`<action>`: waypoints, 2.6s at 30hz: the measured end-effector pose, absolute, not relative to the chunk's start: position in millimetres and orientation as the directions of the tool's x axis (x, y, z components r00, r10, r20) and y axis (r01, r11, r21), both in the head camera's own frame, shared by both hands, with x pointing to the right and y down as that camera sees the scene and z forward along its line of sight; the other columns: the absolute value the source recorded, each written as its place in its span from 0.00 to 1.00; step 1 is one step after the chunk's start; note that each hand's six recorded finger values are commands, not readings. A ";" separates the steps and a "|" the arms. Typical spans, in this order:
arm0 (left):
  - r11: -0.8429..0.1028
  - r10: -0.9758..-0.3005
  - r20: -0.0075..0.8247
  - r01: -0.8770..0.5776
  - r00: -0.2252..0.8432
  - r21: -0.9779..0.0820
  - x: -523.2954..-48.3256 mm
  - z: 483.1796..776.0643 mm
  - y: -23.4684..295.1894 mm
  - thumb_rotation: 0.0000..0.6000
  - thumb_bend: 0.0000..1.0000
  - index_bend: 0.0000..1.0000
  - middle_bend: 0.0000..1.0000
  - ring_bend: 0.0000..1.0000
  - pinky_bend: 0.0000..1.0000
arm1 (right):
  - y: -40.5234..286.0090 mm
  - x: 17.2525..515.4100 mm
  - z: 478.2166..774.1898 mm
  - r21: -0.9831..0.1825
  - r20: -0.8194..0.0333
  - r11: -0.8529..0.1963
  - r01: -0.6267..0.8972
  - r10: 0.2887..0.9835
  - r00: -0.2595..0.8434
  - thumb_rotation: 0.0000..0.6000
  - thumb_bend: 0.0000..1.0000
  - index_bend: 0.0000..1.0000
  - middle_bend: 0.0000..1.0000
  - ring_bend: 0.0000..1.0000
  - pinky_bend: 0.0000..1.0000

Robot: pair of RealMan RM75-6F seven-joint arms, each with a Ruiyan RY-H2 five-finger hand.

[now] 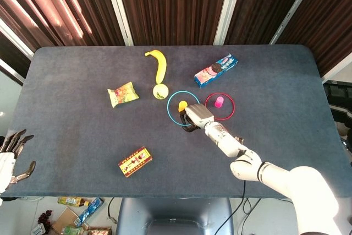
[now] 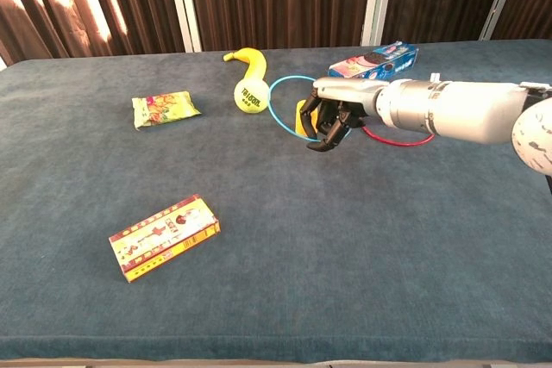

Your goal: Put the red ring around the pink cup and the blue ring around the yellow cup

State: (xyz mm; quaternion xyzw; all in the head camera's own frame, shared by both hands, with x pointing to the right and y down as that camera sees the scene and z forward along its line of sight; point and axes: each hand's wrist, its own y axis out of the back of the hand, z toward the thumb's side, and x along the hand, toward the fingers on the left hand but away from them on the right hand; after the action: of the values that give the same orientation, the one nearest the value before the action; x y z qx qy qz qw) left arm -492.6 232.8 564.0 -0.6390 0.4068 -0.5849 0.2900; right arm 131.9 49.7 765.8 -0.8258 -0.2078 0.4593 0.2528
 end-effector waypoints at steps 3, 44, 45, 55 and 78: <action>-0.501 -0.860 0.511 -0.180 -0.012 -0.847 -492.6 563.4 233.1 1.00 0.38 0.17 0.05 0.05 0.25 | 50.7 132.4 773.7 -0.597 -0.669 -0.795 0.111 0.569 0.478 1.00 0.51 0.82 1.00 1.00 1.00; -0.513 -0.855 0.519 -0.154 0.003 -0.844 -486.6 567.0 234.6 1.00 0.38 0.19 0.05 0.05 0.25 | 90.9 161.2 694.8 -0.703 -0.517 -0.707 0.072 0.578 0.632 1.00 0.22 0.46 1.00 1.00 1.00; -0.514 -0.855 0.519 -0.153 0.004 -0.844 -486.2 567.2 234.5 1.00 0.38 0.19 0.05 0.05 0.25 | 94.2 166.1 687.1 -0.727 -0.494 -0.683 0.071 0.593 0.636 1.00 0.22 0.48 1.00 1.00 0.99; -0.508 -0.859 0.512 -0.143 0.008 -0.849 -482.0 567.6 234.0 1.00 0.38 0.17 0.05 0.05 0.25 | 154.6 287.3 597.1 -0.969 -0.239 -0.238 -0.061 0.862 0.447 1.00 0.22 0.45 0.58 0.48 0.69; -0.484 -0.873 0.487 -0.084 -0.013 -0.871 -468.7 574.6 232.4 1.00 0.38 0.13 0.05 0.05 0.26 | 223.9 416.2 571.7 -0.930 -0.362 -0.361 -0.070 0.932 0.005 1.00 0.19 0.00 0.00 0.00 0.00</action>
State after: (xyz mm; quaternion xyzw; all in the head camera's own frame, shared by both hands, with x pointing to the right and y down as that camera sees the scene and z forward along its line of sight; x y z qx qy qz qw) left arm -468.7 232.4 574.6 -0.6202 0.3859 -0.5978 0.3302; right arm 416.2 223.9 571.7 -0.5704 -0.3779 0.5957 0.4206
